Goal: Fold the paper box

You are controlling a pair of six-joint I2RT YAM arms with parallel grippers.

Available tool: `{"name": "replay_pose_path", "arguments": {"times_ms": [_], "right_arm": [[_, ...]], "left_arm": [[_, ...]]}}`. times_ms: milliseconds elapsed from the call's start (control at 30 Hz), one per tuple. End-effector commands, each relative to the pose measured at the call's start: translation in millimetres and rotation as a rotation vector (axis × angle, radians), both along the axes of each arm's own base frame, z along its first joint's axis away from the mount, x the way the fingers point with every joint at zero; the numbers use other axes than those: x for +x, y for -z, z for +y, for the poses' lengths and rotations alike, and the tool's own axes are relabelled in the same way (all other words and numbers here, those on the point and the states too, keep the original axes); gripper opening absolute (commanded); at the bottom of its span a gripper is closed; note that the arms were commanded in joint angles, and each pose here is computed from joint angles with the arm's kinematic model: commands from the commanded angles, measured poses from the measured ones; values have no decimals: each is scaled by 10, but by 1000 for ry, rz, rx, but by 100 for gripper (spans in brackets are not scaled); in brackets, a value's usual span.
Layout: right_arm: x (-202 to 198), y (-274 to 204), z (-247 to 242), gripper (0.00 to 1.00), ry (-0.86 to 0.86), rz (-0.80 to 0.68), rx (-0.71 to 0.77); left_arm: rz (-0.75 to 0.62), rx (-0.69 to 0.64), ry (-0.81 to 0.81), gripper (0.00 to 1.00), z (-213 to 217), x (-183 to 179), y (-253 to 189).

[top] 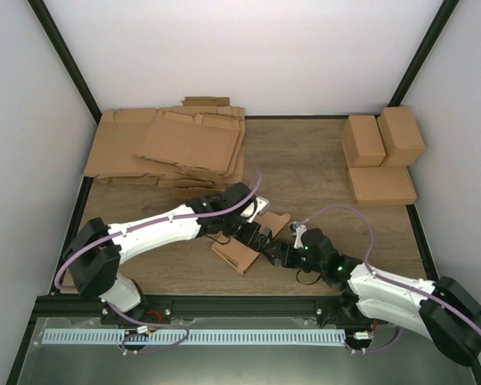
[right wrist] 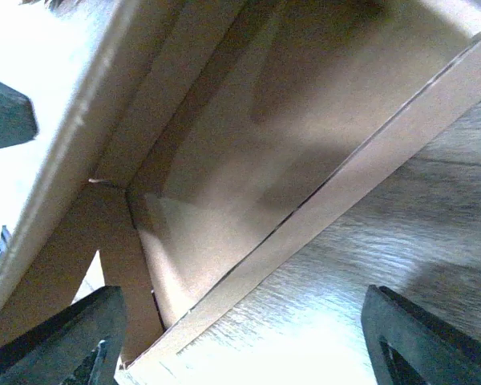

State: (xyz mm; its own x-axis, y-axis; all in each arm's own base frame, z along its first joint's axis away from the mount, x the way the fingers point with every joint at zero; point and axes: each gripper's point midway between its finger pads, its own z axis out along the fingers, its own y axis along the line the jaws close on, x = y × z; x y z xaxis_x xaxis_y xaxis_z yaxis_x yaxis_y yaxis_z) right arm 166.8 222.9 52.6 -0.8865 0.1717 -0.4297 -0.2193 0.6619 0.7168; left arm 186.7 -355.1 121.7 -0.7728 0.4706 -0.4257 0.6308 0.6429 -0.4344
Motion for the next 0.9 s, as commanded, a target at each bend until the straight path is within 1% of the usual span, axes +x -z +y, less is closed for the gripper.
{"name": "replay_pose_path", "arguments": {"times_ms": [0,67,167,233,333,400,467,567,700,800,867], "right_arm": [[118,-128,-143,85,62,-59,-96],[123,-163,-197,87,77,-54,-131],[173,-240,-332,88,147,-37,-192],[211,-305,-447,89,201,-47,-228],[290,-532,-545,88,249,-112,-245],[347,-712,-603,87,277,-161,-258],[390,-833,-668,87,305,-190,-281],[457,-912,-809,93,381,-201,-333],[593,-1190,-797,94,405,-287,-328],[761,-1552,-749,93,380,-401,-316],[915,-1663,-673,92,289,-426,-300]], "left_arm": [[-75,-84,-81,100,20,170,-404],[-97,-94,-146,100,110,241,-538],[-111,-66,-329,100,369,358,-619],[-68,-98,-425,100,485,315,-633],[13,-180,-563,100,668,204,-623],[63,-241,-602,100,739,110,-598],[106,-272,-644,100,815,38,-541],[189,-280,-690,100,887,-88,-397],[332,-327,-736,100,810,-308,-249],[383,-379,-779,100,749,-433,-242],[406,-405,-812,100,739,-491,-241]]}}
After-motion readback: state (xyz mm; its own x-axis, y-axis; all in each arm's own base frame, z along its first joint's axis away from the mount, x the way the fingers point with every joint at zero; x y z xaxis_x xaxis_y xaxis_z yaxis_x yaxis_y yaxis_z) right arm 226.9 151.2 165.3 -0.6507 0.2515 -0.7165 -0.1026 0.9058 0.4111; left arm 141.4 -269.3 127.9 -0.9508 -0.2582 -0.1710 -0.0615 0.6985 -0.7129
